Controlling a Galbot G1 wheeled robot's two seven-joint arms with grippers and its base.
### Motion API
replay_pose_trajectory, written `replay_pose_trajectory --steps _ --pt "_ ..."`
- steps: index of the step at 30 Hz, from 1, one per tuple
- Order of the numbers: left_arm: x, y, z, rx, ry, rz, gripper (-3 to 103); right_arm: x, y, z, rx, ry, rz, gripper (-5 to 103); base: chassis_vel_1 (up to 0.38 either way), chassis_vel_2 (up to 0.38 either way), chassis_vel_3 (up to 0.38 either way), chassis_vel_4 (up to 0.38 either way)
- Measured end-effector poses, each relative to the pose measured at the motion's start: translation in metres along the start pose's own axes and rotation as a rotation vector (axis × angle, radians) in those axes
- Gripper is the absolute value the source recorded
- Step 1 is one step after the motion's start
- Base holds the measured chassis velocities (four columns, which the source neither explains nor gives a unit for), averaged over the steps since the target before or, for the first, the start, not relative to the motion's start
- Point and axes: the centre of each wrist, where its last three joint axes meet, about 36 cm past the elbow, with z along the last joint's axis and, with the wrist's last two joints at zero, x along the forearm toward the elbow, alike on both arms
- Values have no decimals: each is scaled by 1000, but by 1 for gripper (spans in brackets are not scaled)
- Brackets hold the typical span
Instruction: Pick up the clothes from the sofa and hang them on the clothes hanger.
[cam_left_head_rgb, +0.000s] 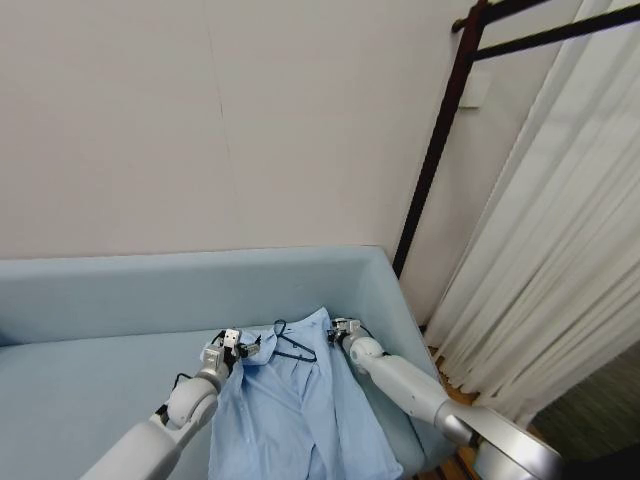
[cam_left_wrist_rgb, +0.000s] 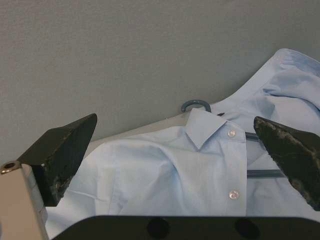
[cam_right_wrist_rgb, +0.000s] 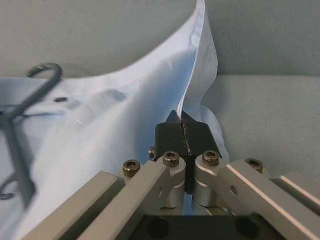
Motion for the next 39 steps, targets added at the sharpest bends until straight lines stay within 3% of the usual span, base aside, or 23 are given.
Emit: replay_pose_trajectory --steps 9,17,26,29,32,36,38,39 --pt "0 -1 0 2 -2 2 100 18 12 0 5 -35 -43 0 0 0 0 0" --pt "1 -3 0 4 -6 7 100 63 40 -19 -3 -71 -144 0 0 0 0 0" --pt "2 -5 -2 5 -13 7 100 110 105 6 40 -4 -289 0 0 0 0 0" --pt "3 -5 -4 3 -16 5 100 112 113 11 62 2 -287 0 0 0 0 0" --pt "4 -4 -4 2 -17 1 100 111 111 8 76 -8 -255 0 0 0 0 0" --pt "6 -4 -3 4 -14 -1 100 104 90 -6 128 -38 -146 -2 0 0 0 0" --pt "6 -5 -2 7 -13 -1 100 97 75 -17 147 -46 -81 9 0 0 0 0" --pt "6 -6 -2 8 -12 0 100 91 67 -22 150 -49 -52 9 0 0 0 0"
